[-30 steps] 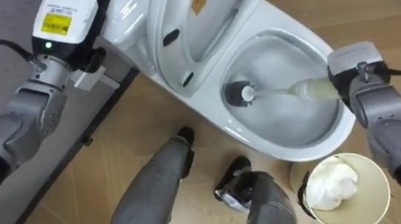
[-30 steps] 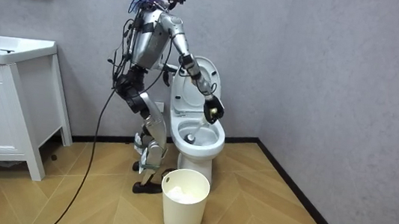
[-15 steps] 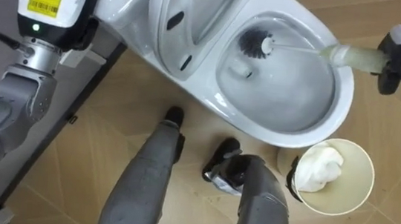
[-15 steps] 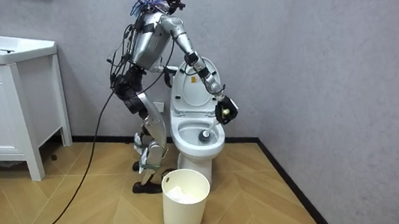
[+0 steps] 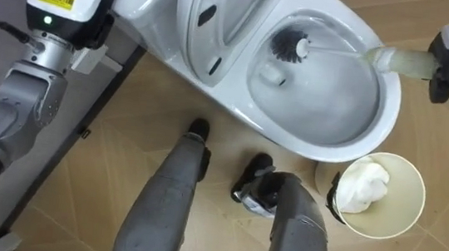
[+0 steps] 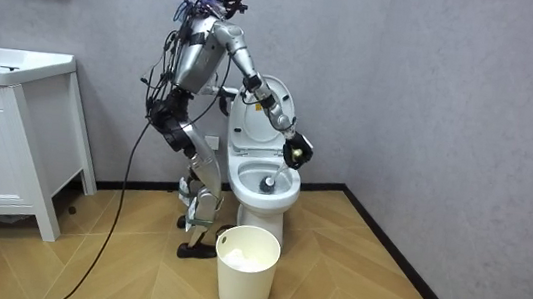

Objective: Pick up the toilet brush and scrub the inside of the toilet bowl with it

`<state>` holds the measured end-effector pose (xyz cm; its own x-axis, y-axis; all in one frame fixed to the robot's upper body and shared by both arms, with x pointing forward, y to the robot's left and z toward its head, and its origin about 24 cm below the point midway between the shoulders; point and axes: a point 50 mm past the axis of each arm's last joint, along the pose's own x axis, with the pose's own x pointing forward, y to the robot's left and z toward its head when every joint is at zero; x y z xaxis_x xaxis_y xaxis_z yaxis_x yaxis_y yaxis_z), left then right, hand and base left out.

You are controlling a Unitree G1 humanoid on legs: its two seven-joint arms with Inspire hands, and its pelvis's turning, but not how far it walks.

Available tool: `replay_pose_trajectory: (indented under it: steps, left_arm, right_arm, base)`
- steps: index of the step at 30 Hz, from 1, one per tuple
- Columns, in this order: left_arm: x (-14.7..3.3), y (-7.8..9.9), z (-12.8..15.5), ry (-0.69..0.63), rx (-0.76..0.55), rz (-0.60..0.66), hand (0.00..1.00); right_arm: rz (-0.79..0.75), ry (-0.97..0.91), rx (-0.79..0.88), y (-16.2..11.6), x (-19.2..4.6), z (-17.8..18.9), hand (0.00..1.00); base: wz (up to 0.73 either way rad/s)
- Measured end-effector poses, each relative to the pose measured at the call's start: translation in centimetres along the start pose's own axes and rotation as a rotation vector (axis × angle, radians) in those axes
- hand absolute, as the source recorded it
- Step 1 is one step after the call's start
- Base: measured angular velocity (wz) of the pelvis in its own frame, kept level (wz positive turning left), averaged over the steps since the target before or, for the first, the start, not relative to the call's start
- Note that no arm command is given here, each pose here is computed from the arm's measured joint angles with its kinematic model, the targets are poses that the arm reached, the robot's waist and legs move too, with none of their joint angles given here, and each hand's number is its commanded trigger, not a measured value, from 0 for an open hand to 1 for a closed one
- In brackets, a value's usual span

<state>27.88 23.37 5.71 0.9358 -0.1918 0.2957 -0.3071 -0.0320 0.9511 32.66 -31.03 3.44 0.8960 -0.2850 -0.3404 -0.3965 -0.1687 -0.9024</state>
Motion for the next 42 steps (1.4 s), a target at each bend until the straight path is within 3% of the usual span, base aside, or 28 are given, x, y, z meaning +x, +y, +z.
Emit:
replay_pose_trajectory:
  steps: [6, 12, 19, 24, 30, 37, 42]
  left_arm:
    - [-0.1, -0.9, 0.7, 0.011, -0.028, -0.041, 0.00]
    - [-0.4, -1.4, 1.1, 0.015, -0.037, -0.073, 0.00]
    - [-0.6, -2.3, 2.3, 0.076, -0.139, -0.093, 0.00]
    - [-2.0, -2.9, 1.8, 0.135, -0.160, -0.114, 0.00]
    - [-2.7, -3.0, 1.6, 0.181, -0.202, -0.097, 0.00]
    - [-2.7, -3.1, 1.9, 0.172, -0.213, -0.084, 0.00]
    - [-2.1, -2.0, 0.5, 0.132, -0.151, -0.038, 0.00]
  right_arm:
    - [0.051, -0.035, -0.135, 1.9, -0.5, 1.5, 1.00]
    - [0.103, -0.031, -0.159, 3.2, -1.2, 2.7, 1.00]
    - [0.112, -0.049, -0.206, 4.8, -2.9, 4.4, 1.00]
    - [0.123, -0.083, -0.203, 5.3, -4.4, 6.5, 1.00]
    - [0.151, -0.068, -0.199, 6.1, -5.5, 6.5, 1.00]
    - [0.179, -0.031, -0.109, 7.0, -4.0, 4.1, 1.00]
    - [0.141, -0.040, 0.015, 4.1, -1.6, 3.4, 1.00]
  base:
    - [0.01]
    - [0.02]
    - [-0.02]
    - [-0.06]
    - [-0.03]
    - [0.03]
    - [-0.13]
